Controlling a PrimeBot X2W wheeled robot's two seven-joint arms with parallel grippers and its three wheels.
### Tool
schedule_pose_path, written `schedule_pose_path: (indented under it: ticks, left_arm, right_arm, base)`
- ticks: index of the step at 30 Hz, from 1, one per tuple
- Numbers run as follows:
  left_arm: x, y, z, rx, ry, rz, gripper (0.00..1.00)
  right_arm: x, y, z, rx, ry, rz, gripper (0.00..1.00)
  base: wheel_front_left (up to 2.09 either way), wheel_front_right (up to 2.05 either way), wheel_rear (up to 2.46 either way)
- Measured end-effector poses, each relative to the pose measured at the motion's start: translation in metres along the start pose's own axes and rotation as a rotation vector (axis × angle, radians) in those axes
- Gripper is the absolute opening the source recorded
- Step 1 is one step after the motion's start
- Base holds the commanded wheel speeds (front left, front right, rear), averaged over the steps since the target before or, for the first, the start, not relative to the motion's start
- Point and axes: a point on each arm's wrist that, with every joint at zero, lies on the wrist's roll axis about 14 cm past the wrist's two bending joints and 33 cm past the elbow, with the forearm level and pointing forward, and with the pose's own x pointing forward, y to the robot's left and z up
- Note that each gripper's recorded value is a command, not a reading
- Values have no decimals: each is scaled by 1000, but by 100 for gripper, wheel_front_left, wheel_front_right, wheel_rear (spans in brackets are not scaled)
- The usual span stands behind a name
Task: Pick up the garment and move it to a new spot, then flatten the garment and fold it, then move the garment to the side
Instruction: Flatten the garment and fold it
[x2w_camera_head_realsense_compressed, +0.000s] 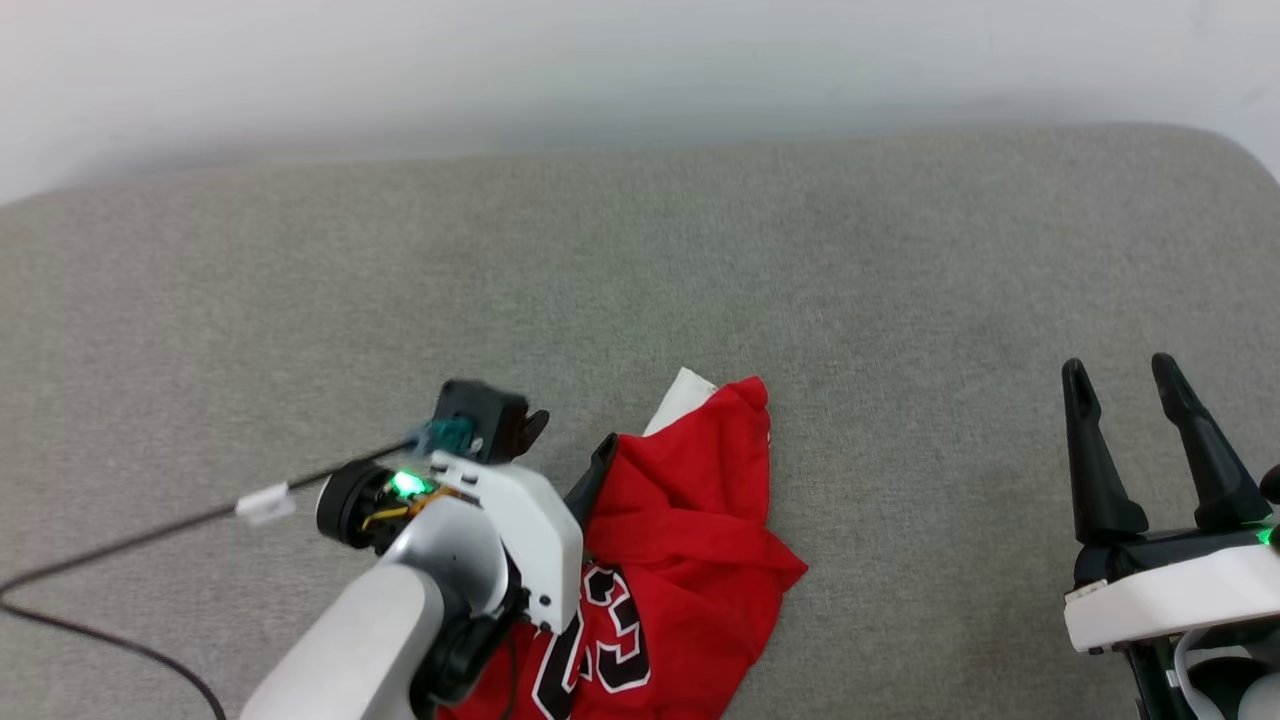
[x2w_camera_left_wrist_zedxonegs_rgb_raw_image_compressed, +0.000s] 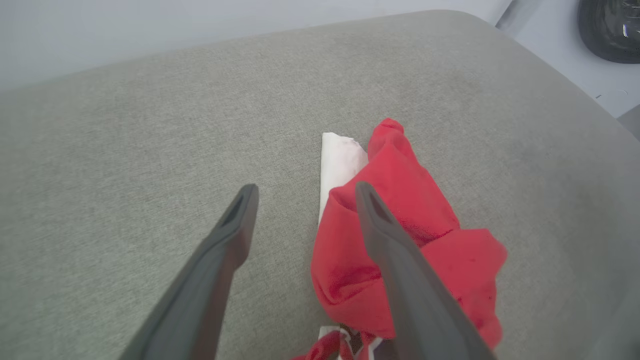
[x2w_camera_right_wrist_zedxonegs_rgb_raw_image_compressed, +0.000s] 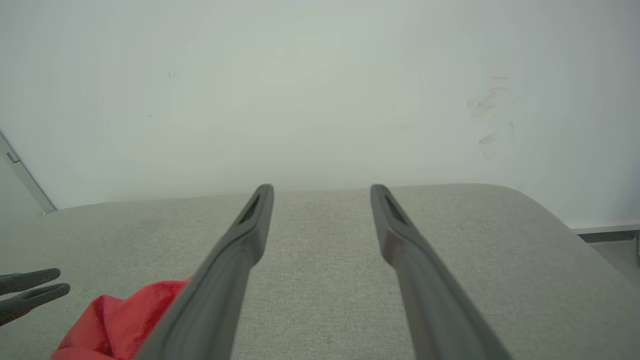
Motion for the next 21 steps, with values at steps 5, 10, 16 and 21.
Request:
schedule_pose_path:
  ticks: [5,10,16,21]
  left_arm:
    - [23,0,-33,31,221,-84,100]
    - [31,-5,-79,48,442,-156,100]
    - [33,-16,-102,73,573,-232,39]
    - [41,-16,-89,102,473,-222,0]
  right_arm:
    - [7,-7,-13,5,28,-19,100]
    - [12,-14,-24,6,47,-41,100]
    - [14,-20,-28,1,44,-57,100]
    - [16,-21,-27,2,39,-59,100]
  base:
    - [0,0,0]
    - [0,0,0]
    - [0,0,0]
    - [0,0,0]
